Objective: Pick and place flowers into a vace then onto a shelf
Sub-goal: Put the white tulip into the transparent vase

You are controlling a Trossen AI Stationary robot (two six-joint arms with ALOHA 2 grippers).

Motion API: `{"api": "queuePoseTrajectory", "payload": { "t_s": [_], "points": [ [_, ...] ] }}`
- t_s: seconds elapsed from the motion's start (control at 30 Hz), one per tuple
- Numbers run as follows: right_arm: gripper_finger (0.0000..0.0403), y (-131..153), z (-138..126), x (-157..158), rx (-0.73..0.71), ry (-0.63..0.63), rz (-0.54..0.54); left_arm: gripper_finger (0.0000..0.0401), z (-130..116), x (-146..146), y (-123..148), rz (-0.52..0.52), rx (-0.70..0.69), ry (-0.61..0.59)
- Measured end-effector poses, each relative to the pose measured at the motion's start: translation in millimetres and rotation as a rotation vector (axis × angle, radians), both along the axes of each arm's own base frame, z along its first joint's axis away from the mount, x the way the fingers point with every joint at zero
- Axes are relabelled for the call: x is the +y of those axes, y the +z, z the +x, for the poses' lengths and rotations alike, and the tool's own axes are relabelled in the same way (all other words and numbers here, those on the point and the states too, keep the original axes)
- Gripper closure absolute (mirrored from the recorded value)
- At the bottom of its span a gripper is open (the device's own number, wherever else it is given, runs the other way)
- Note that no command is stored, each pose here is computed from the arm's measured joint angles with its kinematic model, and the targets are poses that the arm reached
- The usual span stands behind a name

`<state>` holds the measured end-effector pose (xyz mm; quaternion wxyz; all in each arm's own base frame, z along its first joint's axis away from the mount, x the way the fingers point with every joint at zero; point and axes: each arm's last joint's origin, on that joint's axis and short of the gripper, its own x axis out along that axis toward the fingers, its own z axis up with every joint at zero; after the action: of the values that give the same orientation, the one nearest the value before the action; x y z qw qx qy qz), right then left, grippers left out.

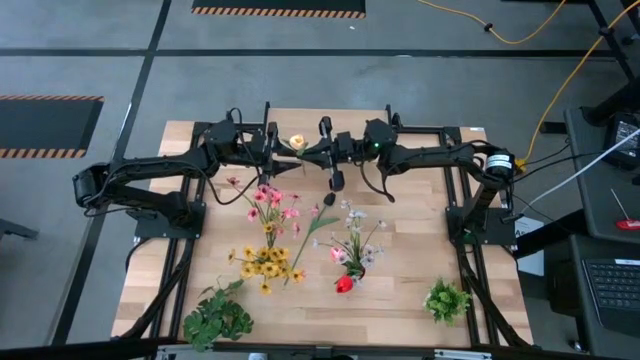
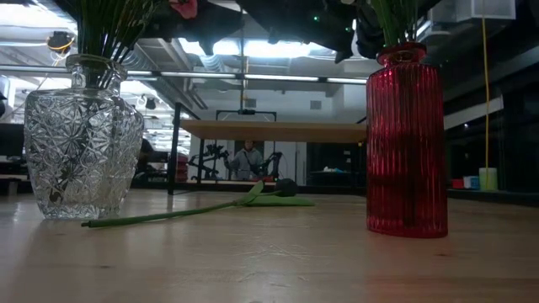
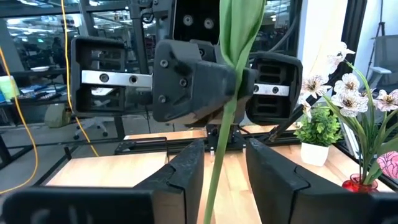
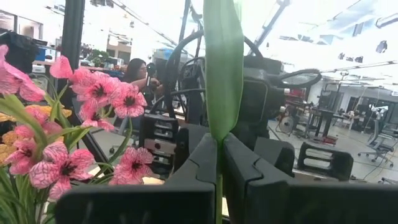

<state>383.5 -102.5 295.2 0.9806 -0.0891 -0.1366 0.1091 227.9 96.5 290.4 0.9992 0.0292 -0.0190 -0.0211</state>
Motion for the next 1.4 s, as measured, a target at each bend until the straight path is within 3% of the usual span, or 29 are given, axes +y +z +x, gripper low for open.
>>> {"api": "queuePoseTrajectory", "payload": {
  "t_s": [0.57, 1.4],
  "points": [
    [0.0398, 1.8, 0.2, 3.1, -0.021, 0.005, -0.007, 0.0329, -0.1, -0.1, 2.1, -0.006, -0.019, -0.001],
    [0.0398, 2.0, 0.1, 3.2, -0.029, 0.0, -0.024, 0.0342, 2.2, -5.4, 2.0, -0.017, -0.018, -0.017]
  ]
}}
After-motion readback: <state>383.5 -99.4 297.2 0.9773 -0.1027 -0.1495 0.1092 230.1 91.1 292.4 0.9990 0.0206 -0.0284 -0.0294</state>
